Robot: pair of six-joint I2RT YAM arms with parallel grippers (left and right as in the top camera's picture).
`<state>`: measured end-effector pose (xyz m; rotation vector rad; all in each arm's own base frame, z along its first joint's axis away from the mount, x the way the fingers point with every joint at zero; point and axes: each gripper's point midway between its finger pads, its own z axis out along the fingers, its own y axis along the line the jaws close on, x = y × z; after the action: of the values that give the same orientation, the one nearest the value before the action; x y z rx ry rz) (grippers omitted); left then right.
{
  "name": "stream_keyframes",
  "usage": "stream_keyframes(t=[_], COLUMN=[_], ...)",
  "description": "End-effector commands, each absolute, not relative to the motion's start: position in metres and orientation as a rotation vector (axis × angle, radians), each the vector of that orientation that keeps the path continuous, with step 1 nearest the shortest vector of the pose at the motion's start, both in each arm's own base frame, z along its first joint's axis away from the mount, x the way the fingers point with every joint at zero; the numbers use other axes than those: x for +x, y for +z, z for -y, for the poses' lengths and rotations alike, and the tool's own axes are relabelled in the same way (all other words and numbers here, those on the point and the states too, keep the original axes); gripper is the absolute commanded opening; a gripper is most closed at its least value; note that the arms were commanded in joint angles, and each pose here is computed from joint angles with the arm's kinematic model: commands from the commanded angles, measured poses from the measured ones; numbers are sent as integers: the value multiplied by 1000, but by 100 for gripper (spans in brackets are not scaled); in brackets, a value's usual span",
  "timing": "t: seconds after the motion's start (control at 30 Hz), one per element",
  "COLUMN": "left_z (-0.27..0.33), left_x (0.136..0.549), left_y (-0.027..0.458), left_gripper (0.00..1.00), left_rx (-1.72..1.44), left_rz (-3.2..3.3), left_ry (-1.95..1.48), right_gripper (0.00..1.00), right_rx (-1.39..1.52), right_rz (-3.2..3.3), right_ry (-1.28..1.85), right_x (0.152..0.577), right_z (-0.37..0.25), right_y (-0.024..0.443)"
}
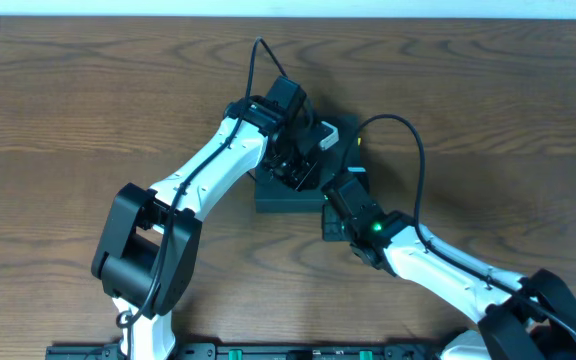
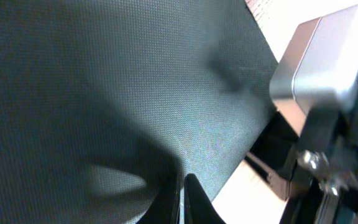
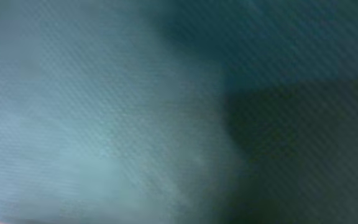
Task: Pack container
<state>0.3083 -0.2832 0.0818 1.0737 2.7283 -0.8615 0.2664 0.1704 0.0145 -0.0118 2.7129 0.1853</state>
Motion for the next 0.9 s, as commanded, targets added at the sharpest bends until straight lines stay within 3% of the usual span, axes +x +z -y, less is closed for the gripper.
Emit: stream_keyframes(t=[0.0, 0.13, 0.3, 0.5, 0.73, 0.77, 0.8, 0.83, 0.87], left_z=[272, 278, 276, 224, 136, 125, 112, 103, 94], left_x=[298, 312, 361, 409, 428, 429, 429, 428, 428], left_y=[66, 85, 144, 205, 245, 247, 249, 249, 248], left_gripper=[6, 6, 6, 6, 6, 6, 25, 96, 95], left_rx=[1044, 947, 801, 604, 344, 312, 274, 244, 199], left_rz=[-2824, -2801, -2672, -2555, -2490, -2490, -2494, -2501, -2516], left_ry=[-815, -892, -906, -805, -803, -793, -782, -775, -764], right_gripper=[2, 2, 2, 1, 4, 12, 51, 99, 99], right_rx=[12, -67, -63, 126, 137, 141, 143, 144, 147], right_rz=[-2675, -2547, -2295, -2312, -2301, -2292, -2283, -2282, -2285], right_ry=[150, 144, 126, 192, 428, 448, 469, 469, 464], right_x=[273, 286, 312, 324, 328, 329, 329, 329, 329], right_z=[-166, -158, -124, -59, -30, -28, -28, -27, -27], right_y=[43, 112, 189, 193, 197, 199, 200, 201, 200])
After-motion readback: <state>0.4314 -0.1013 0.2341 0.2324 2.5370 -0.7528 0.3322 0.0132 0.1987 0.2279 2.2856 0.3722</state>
